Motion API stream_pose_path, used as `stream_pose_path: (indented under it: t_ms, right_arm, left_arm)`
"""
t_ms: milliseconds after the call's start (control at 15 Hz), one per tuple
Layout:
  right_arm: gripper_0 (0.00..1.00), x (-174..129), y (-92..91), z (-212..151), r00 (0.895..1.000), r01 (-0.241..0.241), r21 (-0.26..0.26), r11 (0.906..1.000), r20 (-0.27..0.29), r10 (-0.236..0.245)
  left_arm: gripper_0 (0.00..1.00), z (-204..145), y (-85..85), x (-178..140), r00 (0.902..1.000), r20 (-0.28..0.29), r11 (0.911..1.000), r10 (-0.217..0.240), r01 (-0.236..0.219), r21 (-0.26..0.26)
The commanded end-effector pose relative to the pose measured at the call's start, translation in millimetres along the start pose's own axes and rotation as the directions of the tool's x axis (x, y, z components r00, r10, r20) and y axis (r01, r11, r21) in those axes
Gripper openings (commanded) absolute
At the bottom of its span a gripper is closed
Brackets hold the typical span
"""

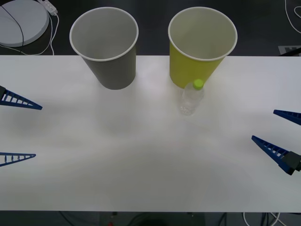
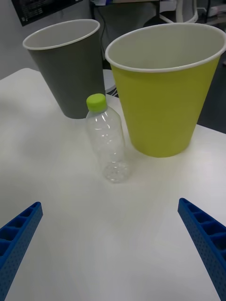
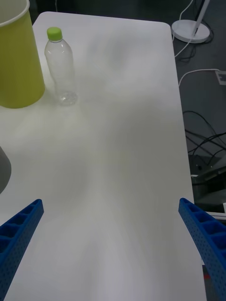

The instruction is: Put the can into the green bin and the plastic bottle into the gray bin

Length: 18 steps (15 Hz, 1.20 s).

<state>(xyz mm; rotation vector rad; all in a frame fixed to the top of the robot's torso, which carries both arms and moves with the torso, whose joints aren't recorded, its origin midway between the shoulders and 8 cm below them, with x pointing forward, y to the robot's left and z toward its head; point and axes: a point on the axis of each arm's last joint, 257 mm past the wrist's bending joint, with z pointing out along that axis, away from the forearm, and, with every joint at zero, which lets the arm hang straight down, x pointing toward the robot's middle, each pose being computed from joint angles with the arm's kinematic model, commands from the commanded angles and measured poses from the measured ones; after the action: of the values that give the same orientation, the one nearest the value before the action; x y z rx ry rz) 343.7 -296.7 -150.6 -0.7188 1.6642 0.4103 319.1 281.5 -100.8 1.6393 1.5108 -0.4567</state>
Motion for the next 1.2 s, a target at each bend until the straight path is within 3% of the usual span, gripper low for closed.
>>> stream_pose_path:
  t_ms: [67, 1200]
  right_arm:
    - [1.0, 2.3, 4.4, 7.2, 1.0, 0.004, 0.006, 1.0, 0.019, -0.004]
    - [1.0, 29.9, 12.0, 88.5, 0.991, -0.029, 0.026, 0.9992, 0.129, 0.026]
  left_arm:
    - [1.0, 0.0, 0.0, 0.0, 1.0, 0.0, 1.0, 0.0, 0.0, 0.0]
    - [1.0, 0.0, 0.0, 0.0, 1.0, 0.0, 1.0, 0.0, 0.0, 0.0]
